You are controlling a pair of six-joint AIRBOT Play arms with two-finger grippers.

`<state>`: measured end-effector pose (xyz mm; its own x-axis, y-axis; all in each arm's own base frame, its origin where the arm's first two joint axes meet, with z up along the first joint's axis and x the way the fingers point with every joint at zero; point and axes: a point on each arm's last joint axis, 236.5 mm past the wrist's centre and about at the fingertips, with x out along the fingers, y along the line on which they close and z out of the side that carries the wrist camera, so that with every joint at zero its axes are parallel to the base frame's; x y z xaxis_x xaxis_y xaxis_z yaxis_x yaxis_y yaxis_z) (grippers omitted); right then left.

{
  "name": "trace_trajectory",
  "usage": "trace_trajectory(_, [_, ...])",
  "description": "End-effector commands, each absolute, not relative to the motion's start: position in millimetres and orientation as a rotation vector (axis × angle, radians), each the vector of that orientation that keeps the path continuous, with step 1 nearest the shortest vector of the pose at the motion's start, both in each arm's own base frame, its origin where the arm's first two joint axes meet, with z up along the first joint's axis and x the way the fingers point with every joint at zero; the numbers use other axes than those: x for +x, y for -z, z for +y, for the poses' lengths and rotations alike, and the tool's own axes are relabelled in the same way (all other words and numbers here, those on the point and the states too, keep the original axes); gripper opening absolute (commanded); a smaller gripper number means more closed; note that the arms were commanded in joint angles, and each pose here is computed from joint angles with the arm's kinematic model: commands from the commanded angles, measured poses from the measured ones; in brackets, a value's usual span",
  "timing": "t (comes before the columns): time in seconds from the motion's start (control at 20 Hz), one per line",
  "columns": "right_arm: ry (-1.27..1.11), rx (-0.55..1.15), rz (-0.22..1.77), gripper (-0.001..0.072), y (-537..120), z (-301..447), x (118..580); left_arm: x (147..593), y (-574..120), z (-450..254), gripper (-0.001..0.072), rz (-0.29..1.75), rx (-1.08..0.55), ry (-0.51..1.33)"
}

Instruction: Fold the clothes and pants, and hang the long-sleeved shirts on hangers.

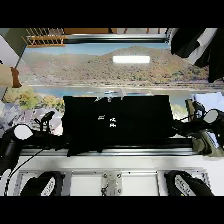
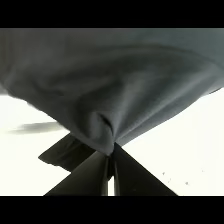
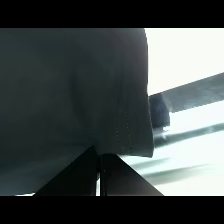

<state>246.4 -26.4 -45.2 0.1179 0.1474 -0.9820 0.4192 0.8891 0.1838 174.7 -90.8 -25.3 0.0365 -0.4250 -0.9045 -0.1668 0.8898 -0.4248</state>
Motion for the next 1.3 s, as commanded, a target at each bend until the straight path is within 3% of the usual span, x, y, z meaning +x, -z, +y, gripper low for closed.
trace_trajectory(0.0, [0.201, 0.431, 1.473, 0.0011, 24, -33, 251, 176, -1, -90, 0.0005, 1.509, -0.461, 0.23])
trace_trajectory(0.7, [0.148, 0.391, 1.497, 0.0011, 38, -26, 383, 353, 14, -74, 0.0006, 1.48, -0.417, 0.241])
trace_trajectory(1.0, [0.083, 0.488, 1.319, 0.0029, 36, -4, 445, 402, 37, -72, 0.0009, 1.499, -0.425, 0.238])
trace_trajectory(1.05, [0.069, 0.53, 1.257, 0.0133, 31, 1, 460, 410, 38, -71, 0.02, 1.49, -0.424, 0.237])
trace_trajectory(1.1, [0.057, 0.565, 1.197, 0.0375, 25, 5, 473, 421, 36, -71, 0.0508, 1.468, -0.429, 0.235])
trace_trajectory(1.15, [0.035, 0.596, 1.134, 0.0607, 17, 9, 487, 431, 32, -71, 0.0535, 1.441, -0.442, 0.225])
trace_trajectory(1.25, [-0.002, 0.601, 1.057, 0.0646, 1, 8, 502, 452, 12, -68, 0.0535, 1.362, -0.457, 0.202])
